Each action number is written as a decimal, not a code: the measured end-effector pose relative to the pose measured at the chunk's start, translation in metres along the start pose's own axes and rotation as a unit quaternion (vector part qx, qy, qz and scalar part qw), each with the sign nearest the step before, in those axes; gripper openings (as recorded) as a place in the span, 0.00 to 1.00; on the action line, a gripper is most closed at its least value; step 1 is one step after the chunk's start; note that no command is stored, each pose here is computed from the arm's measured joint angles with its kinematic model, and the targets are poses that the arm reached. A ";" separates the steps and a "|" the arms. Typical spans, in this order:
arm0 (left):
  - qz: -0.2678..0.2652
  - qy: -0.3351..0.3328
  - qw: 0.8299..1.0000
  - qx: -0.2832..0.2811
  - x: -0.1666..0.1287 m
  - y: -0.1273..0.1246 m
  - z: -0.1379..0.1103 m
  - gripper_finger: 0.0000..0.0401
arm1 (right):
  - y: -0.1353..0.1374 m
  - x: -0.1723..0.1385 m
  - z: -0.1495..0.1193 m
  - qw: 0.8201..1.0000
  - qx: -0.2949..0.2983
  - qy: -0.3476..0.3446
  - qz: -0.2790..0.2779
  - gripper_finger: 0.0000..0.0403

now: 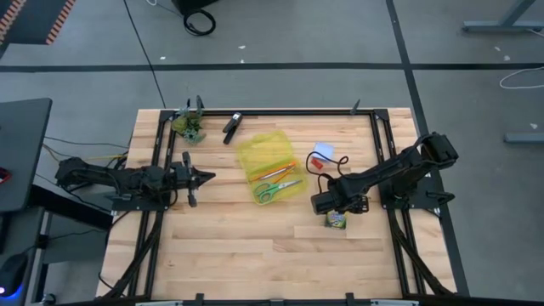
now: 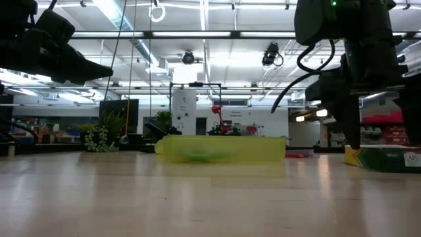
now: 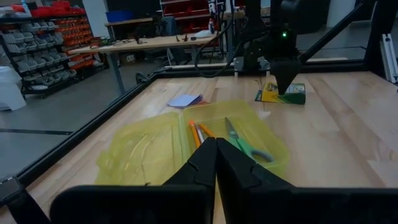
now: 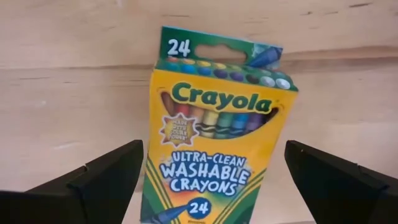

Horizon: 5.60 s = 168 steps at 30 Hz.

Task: Pack school essentials
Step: Put the yellow crayon box into the yellow supply box

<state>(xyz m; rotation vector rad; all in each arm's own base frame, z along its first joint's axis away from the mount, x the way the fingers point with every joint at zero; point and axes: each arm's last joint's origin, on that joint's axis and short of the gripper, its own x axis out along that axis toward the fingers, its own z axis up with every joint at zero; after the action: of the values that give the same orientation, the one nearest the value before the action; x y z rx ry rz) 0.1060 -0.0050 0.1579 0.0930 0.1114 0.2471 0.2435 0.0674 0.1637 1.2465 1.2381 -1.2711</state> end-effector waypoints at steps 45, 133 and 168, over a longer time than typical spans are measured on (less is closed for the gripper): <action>0.000 0.004 1.000 0.002 0.000 0.000 -0.001 0.03 | -0.011 0.033 0.002 0.999 -0.012 0.008 0.036 0.99; 0.000 0.004 1.000 0.012 0.000 0.000 -0.001 0.04 | 0.039 -0.026 -0.015 0.978 -0.098 0.004 0.185 0.91; 0.000 0.004 1.000 0.015 0.000 0.000 -0.001 0.03 | 0.070 -0.078 0.027 0.952 -0.163 -0.109 0.235 0.91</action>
<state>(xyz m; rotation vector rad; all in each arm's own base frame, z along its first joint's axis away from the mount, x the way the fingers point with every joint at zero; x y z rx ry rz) 0.1059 -0.0050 0.1570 0.1222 0.1239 0.2457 0.3152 0.0341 0.2374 1.0439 0.8772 -0.7921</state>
